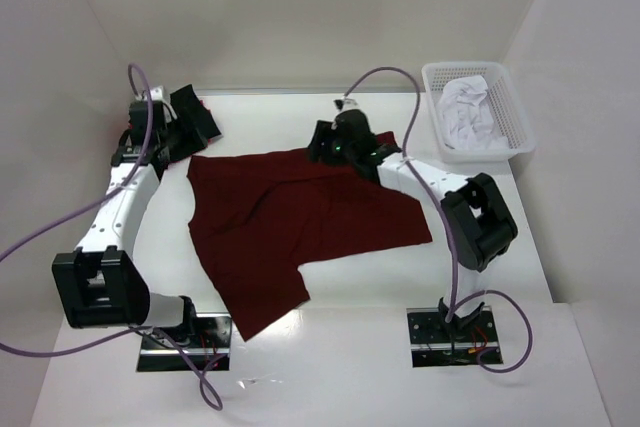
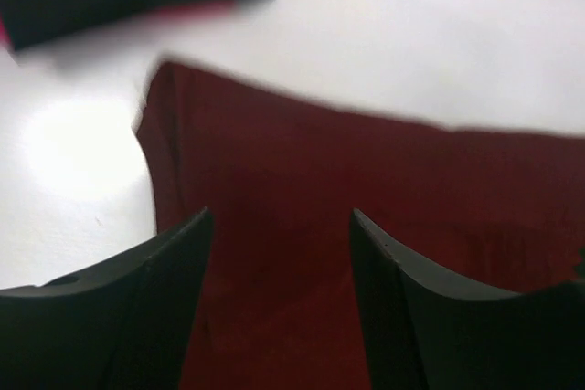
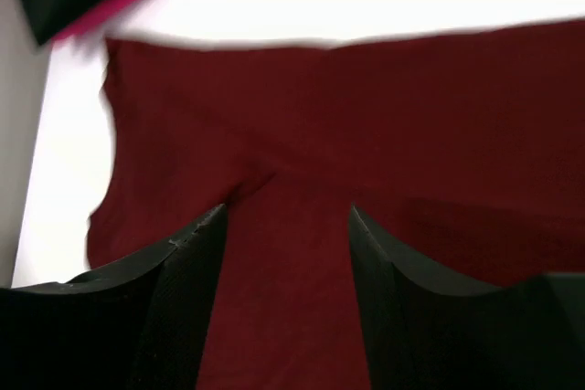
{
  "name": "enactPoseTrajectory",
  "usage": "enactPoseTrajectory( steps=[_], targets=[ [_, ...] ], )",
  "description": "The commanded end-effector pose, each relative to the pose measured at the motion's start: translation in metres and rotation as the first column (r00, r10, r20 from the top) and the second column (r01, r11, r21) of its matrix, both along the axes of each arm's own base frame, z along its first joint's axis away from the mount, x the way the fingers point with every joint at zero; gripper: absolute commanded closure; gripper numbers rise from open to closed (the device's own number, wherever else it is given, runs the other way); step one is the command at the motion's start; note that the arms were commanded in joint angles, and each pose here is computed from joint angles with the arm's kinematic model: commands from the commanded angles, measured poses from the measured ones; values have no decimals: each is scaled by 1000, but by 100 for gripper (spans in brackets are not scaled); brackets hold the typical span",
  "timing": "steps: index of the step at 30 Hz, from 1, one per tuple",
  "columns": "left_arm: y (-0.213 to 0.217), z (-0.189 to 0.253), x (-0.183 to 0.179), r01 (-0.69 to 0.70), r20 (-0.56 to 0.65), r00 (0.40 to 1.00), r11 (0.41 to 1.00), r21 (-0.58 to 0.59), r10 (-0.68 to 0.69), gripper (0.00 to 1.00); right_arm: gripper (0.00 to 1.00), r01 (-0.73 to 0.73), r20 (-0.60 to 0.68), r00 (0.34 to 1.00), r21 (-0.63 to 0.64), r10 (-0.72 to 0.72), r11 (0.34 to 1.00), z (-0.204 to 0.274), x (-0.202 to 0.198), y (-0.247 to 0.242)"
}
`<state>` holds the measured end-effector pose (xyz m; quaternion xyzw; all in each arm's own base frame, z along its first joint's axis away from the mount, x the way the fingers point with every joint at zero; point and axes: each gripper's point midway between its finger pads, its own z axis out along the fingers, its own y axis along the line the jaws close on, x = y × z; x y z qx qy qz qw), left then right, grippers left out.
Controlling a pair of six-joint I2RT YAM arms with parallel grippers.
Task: Fold and stack the t-shirts
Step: Fold the flattened tshirt in 1/3 of the way
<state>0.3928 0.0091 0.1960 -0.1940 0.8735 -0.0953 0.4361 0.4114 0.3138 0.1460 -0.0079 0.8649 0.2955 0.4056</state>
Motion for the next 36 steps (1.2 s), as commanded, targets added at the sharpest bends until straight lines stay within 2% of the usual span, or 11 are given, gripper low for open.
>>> enactPoseTrajectory(
  steps=[1,7,10,12,14,15,19,25,29,36],
  targets=[
    [-27,-39,-26,27,-91,995,990,-137,-40,34,41,-30,2,1000,42,30,999,2,-8,44],
    [-41,-68,-41,24,-139,989,979,-205,-53,50,49,-116,-32,993,32,117,993,-18,-23,94],
    [-49,-85,-40,48,-178,980,969,-244,-93,65,56,-142,-82,987,1,142,990,-45,-27,107],
    [-58,-95,-40,69,-201,972,961,-267,-126,80,65,-153,-99,983,-5,152,988,-53,-27,112],
    [-64,-104,-40,82,-221,964,959,-270,-145,85,67,-153,-115,982,-17,150,988,-64,-27,112],
    [-69,-104,-40,94,-223,962,960,-264,-156,85,73,-153,-128,981,-27,149,988,-71,-27,113],
    [-83,-118,-39,134,-265,945,966,-223,-192,80,77,-163,-152,976,-36,155,986,-83,-24,118],
    [-98,-142,-44,167,-339,914,967,-191,-224,73,77,-195,-183,966,-50,183,980,-99,-26,128],
    [-97,-149,-45,161,-358,909,972,-174,-215,65,77,-202,-190,963,-48,190,978,-104,-25,131],
    [-89,-161,-51,118,-411,898,985,-123,-159,59,65,-222,-213,955,-55,206,974,-116,-26,143]
  ],
)
